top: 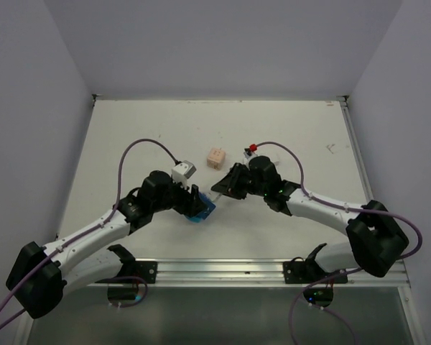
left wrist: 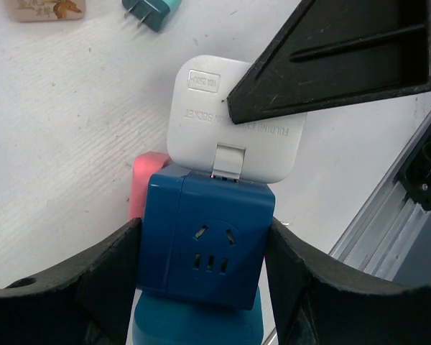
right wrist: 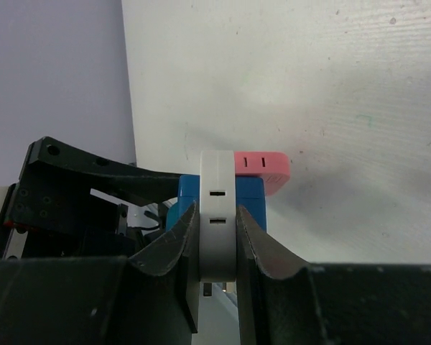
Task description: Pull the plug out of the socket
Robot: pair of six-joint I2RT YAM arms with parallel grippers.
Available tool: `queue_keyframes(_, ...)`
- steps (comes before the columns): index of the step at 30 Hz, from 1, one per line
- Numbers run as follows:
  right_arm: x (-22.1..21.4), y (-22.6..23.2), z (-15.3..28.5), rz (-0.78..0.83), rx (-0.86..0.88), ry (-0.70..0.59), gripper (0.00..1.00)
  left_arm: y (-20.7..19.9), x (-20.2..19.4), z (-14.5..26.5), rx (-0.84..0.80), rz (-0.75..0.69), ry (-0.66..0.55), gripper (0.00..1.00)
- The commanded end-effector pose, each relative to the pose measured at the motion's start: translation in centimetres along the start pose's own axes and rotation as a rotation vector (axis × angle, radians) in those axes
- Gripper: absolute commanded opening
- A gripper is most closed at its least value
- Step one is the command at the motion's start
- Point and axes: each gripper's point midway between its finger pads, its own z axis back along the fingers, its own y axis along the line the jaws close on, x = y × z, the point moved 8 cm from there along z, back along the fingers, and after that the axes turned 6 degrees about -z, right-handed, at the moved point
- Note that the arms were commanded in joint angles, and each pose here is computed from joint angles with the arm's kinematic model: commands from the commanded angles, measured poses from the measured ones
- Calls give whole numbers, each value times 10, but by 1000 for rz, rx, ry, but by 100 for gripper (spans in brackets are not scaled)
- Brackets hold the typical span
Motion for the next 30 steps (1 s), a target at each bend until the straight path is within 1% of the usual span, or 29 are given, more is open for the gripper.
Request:
queue_keyframes(1,44,-3,17,-22,-4,-184,0,6,-7,1,69,21,70,0)
queue_keyframes(7,67,5,32,25,-38,-256,0,8,-17,-6,98,23,181,0)
queue_keyframes(9,73,4,33,24,-44,-273,0,8,-20,-8,109,18,218,0)
queue_keyframes(10,76,4,33,25,-50,-278,0,9,-23,-10,125,9,255,0)
queue_keyframes(13,86,0,37,11,-57,-295,0,7,-26,-11,144,-13,293,0)
queue_keyframes(17,102,-2,45,15,-56,-327,0,2,-18,-9,126,-6,256,0)
queue_keyframes(18,104,-1,47,20,-51,-331,0,-1,-12,-8,117,-1,223,0)
queue_keyframes(21,120,-6,61,10,-51,-385,0,-6,-2,-7,96,7,177,0)
queue_keyframes(24,138,-21,77,1,-75,-449,0,-8,6,-6,94,11,135,0)
queue_keyframes(27,156,-43,96,-31,-117,-525,0,-9,12,-6,91,17,111,0)
queue_keyframes(28,163,-58,103,-62,-144,-560,0,-9,13,-6,100,21,105,0)
queue_keyframes(30,171,-71,110,-87,-159,-589,0,-8,17,-6,120,29,89,0)
